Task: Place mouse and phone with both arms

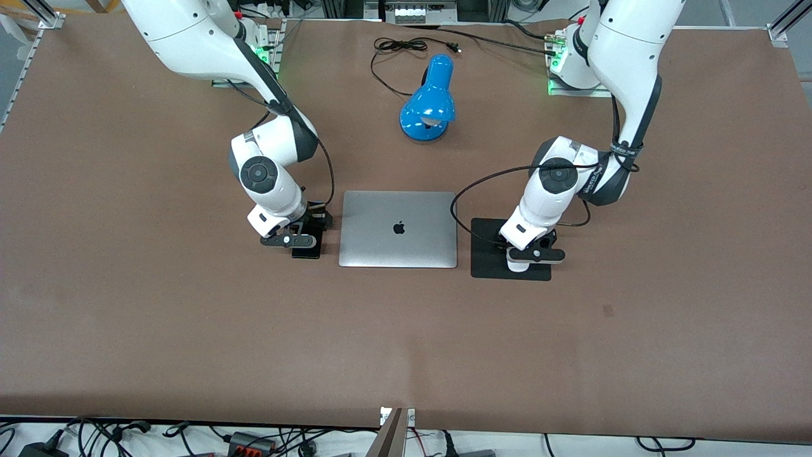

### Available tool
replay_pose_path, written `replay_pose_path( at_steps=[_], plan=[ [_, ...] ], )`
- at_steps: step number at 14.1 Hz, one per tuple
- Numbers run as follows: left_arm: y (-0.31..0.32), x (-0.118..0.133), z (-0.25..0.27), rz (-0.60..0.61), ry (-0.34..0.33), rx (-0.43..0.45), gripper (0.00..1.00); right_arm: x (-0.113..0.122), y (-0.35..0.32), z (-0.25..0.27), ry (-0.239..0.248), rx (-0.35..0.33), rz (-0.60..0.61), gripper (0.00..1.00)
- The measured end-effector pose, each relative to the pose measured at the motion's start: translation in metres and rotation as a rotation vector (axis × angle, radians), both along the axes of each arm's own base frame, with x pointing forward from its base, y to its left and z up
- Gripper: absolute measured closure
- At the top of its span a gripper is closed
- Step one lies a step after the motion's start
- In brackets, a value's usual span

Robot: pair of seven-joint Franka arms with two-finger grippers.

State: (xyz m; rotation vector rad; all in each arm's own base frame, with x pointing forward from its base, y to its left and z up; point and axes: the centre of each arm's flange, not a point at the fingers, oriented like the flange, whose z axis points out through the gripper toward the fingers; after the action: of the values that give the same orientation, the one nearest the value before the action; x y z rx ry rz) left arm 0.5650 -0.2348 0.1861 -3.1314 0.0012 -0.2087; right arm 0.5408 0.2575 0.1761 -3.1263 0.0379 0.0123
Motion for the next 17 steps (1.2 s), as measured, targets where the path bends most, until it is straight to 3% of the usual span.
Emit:
replay_pose_path(
  at_steps=[1, 3, 4, 6, 8, 12, 15, 17],
  plan=[
    [0.000, 0.002, 0.003, 0.003, -0.008, -0.003, 0.00, 0.007, -0.007, 0.012, -0.009, -0.001, -0.014, 0.00],
    [0.009, 0.015, 0.026, 0.025, -0.027, -0.003, 0.00, 0.028, -0.037, 0.057, -0.006, -0.016, -0.062, 0.00],
    [0.018, 0.024, 0.047, 0.045, -0.007, 0.015, 0.00, 0.040, -0.060, 0.090, -0.008, -0.023, -0.087, 0.00],
    [0.035, 0.041, 0.104, 0.050, 0.074, 0.074, 0.00, 0.055, -0.112, 0.160, -0.023, -0.033, -0.109, 0.00],
    [0.049, 0.053, 0.170, 0.033, 0.163, 0.127, 0.00, 0.054, -0.157, 0.230, -0.023, -0.047, -0.124, 0.00],
    [0.114, 0.068, 0.274, -0.052, 0.308, 0.164, 0.00, 0.059, -0.222, 0.339, -0.022, -0.060, -0.130, 0.00],
    [0.150, 0.068, 0.331, -0.050, 0.290, 0.140, 0.00, 0.057, -0.261, 0.382, 0.000, -0.071, -0.185, 0.00],
    [0.171, 0.069, 0.359, -0.006, 0.249, 0.040, 0.00, 0.051, -0.280, 0.409, -0.001, -0.046, -0.216, 0.00]
  ],
)
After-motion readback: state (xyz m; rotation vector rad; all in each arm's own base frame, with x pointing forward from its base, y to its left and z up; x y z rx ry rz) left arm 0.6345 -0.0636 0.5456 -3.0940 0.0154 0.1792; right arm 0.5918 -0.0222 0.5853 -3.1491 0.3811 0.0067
